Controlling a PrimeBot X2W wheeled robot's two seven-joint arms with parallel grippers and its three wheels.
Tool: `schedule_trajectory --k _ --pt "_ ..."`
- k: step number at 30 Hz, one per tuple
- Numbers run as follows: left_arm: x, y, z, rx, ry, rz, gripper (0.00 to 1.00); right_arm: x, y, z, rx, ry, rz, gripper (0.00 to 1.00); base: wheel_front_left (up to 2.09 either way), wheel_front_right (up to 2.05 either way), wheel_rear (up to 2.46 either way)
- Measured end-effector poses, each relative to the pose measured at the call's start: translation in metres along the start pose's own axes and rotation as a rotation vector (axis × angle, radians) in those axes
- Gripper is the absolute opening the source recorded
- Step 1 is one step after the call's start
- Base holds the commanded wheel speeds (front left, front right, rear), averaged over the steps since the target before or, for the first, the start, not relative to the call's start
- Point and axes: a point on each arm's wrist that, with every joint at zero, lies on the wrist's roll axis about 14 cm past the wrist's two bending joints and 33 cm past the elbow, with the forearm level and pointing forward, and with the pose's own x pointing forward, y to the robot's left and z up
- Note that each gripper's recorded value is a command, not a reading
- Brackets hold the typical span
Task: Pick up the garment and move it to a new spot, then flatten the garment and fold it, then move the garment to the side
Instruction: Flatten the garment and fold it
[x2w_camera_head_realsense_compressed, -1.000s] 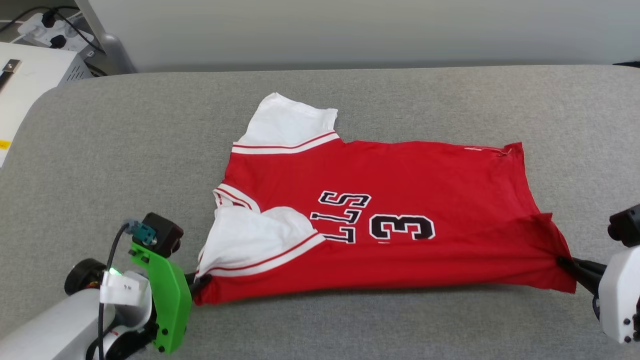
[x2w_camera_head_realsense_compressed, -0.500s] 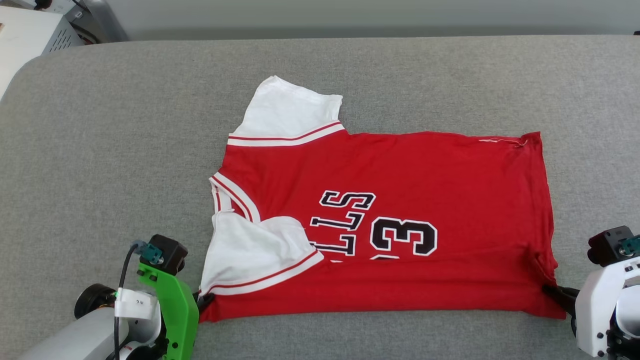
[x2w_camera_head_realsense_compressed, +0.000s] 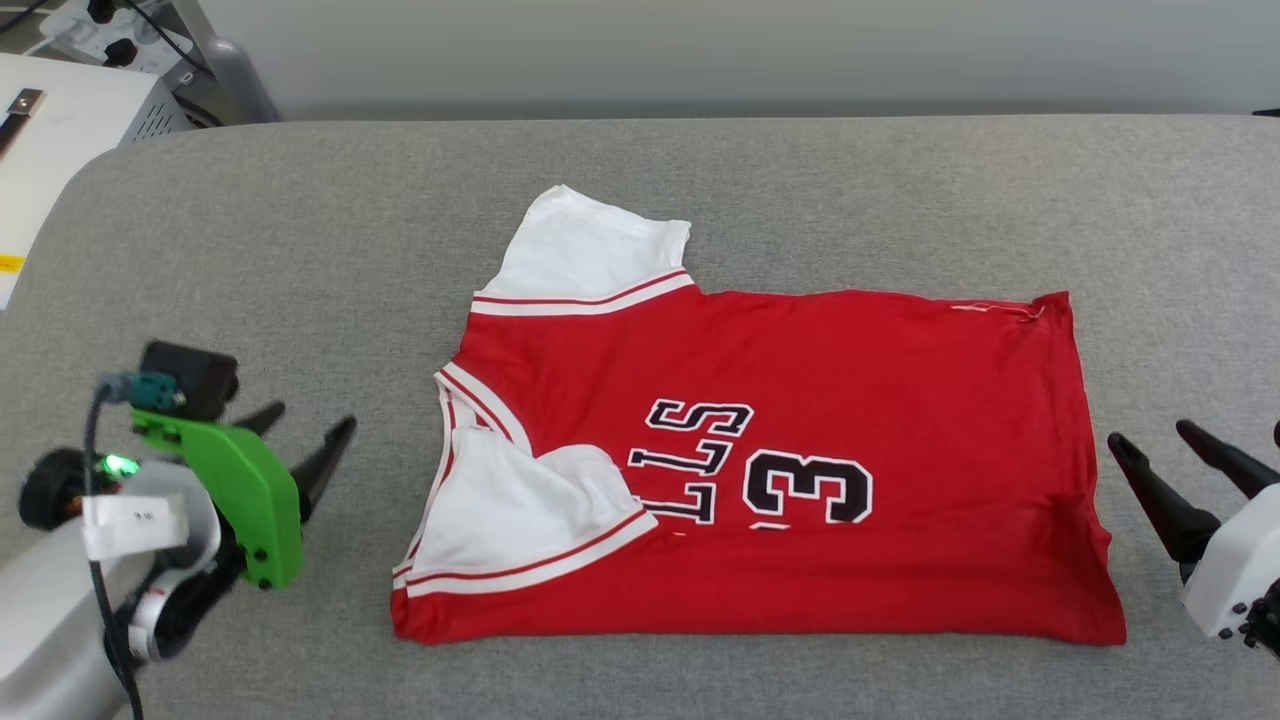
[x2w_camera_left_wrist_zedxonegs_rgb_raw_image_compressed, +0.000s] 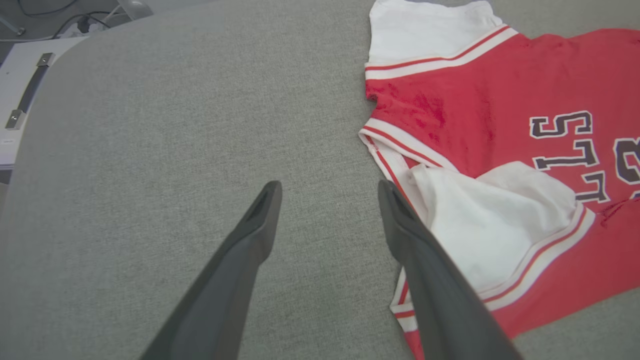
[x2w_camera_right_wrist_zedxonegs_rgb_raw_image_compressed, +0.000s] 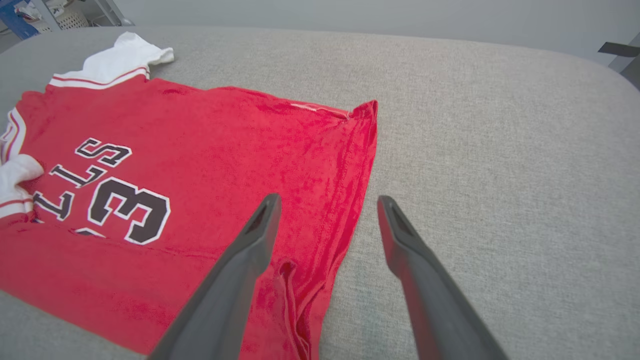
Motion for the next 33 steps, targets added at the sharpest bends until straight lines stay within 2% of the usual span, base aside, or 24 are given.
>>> schedule_trajectory --k 7,12,16,18,22,28,33 --pt "0.014 0.008 0.094 0.124 -0.254 0.038 1.0 -0.001 0.006 0.047 -0.029 -0.261 -0.044 1.0 0.0 0.0 0.0" --pt "0.039 -0.004 0.144 0.22 -0.351 0.009 1.0 0.004 0.019 0.061 -0.033 -0.354 -0.044 1.0 0.0 0.0 0.0" --pt "0.069 -0.013 0.177 0.246 -0.361 -0.036 1.0 0.014 0.027 0.064 -0.022 -0.378 -0.035 1.0 0.0 0.0 0.0" --pt "0.087 -0.012 0.182 0.277 -0.322 -0.041 1.0 0.021 0.027 0.06 -0.021 -0.368 -0.036 1.0 0.0 0.0 0.0" --pt "0.13 -0.008 0.177 0.275 -0.187 -0.058 1.0 0.037 0.022 0.051 -0.029 -0.34 -0.043 1.0 0.0 0.0 0.0" --pt "0.187 -0.01 0.12 0.251 0.175 -0.112 1.0 0.059 0.014 0.031 -0.03 -0.283 -0.048 1.0 0.0 0.0 0.0" --pt "0.218 -0.021 0.091 0.229 0.323 -0.163 1.0 0.069 0.002 0.012 -0.027 -0.238 -0.072 1.0 0.0 0.0 0.0"
